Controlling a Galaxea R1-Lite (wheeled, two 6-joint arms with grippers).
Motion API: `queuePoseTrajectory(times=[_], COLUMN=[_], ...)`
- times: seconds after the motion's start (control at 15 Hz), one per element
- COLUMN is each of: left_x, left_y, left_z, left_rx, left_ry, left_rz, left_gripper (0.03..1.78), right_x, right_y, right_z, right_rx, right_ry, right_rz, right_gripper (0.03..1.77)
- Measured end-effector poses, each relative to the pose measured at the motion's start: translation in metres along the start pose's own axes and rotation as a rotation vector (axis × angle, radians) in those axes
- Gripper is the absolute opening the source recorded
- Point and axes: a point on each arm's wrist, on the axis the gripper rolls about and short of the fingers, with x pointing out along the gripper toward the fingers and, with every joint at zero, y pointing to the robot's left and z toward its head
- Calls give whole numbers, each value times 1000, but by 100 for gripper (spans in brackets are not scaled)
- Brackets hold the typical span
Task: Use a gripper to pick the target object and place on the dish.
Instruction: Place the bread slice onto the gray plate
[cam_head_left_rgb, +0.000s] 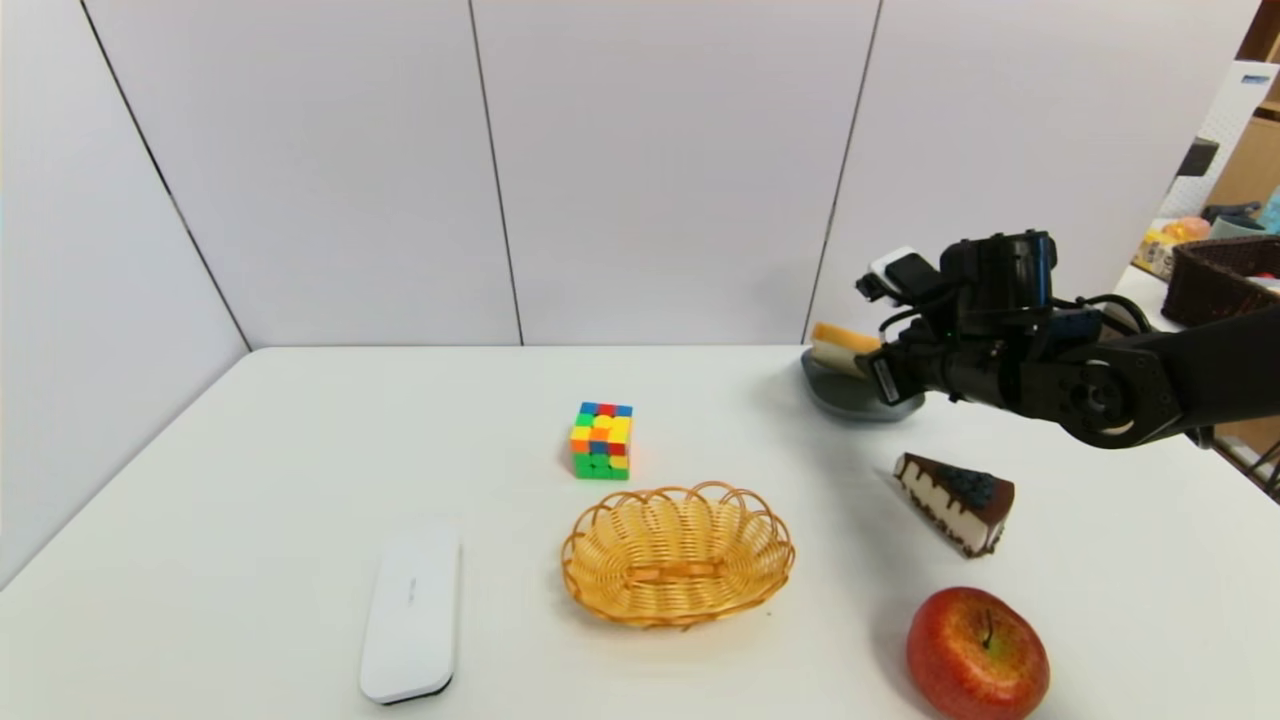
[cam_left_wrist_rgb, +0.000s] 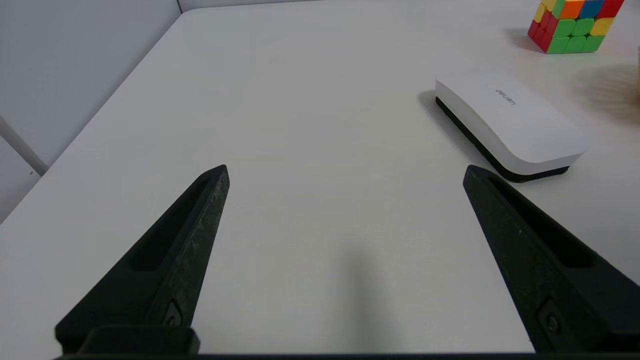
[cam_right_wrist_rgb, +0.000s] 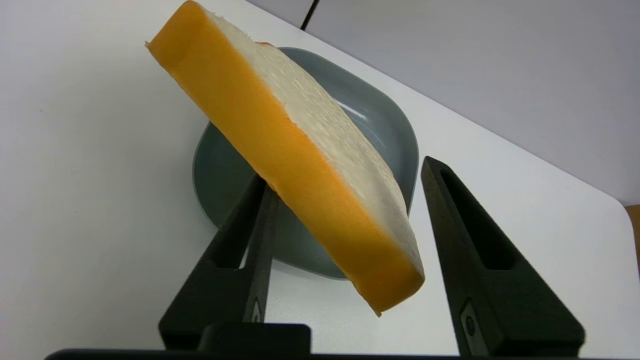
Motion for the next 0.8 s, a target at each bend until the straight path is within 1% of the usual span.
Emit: queuePoseTrajectory(times=[0.2,0.33,0.53,0.8], left_x=[0,0,0,0], left_y=[0,0,0,0], left_z=[0,0,0,0], left_rx=[0,0,0,0], left_ry=[0,0,0,0], left_rz=[0,0,0,0], left_gripper=[169,169,169,169], right_x=[0,0,-3,-9], right_y=[0,0,-2,-6], right_z=[0,2,6,14], right_rx=[1,1,7,21], right_ry=[-2,-7,-39,-92], right_rz=[0,-1,-11,-29], right_gripper=[124,135,146,156])
